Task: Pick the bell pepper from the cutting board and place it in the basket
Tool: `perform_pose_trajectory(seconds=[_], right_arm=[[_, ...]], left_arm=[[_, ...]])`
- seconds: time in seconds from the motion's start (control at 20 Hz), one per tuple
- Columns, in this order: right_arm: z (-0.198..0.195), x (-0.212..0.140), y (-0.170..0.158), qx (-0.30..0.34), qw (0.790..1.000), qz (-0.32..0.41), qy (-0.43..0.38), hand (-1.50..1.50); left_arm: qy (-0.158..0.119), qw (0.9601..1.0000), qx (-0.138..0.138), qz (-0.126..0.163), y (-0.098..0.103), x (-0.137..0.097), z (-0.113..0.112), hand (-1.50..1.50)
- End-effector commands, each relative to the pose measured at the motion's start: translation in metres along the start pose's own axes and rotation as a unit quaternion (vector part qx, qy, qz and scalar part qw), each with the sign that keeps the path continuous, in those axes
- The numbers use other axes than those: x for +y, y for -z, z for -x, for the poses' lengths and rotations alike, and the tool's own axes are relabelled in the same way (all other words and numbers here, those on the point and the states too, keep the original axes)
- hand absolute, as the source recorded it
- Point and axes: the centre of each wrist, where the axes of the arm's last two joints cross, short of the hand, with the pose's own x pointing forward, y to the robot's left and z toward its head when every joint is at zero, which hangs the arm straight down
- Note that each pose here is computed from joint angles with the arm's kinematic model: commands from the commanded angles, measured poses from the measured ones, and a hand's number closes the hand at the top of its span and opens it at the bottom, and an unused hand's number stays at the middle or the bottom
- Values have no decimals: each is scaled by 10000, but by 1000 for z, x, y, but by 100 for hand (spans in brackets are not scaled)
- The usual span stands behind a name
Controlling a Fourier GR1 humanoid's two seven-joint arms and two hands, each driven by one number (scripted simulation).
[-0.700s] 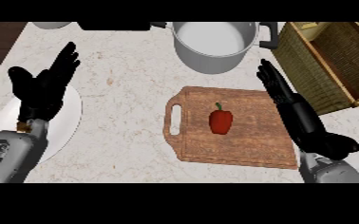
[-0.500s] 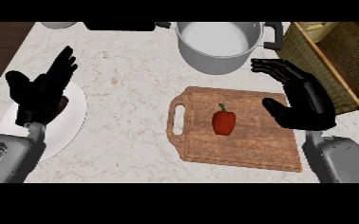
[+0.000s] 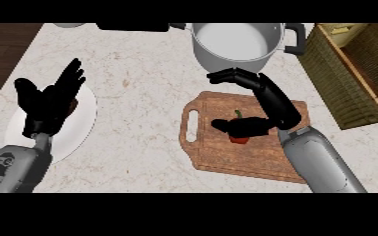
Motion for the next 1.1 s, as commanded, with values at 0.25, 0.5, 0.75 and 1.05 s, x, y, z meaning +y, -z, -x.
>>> perform_pose_trajectory(seconds=[0.25, 0.5, 0.75, 1.05], right_arm=[[-82, 66, 82, 807, 9954, 65, -511, -150], [-90, 38, 96, 2098, 9533, -504, -2112, -150], [-127, -24, 127, 3003, 8844, -167, -3568, -150], [-162, -77, 137, 3666, 8556, -1378, -3384, -150]], left_arm=[[-106, 9998, 119, -110, -3, 14, 7, 0], [-118, 9995, 198, -194, -4, 12, 18, 0], [-112, 9994, 290, -141, -14, 3, 34, 0], [-102, 9994, 216, -233, -6, 23, 9, 0]])
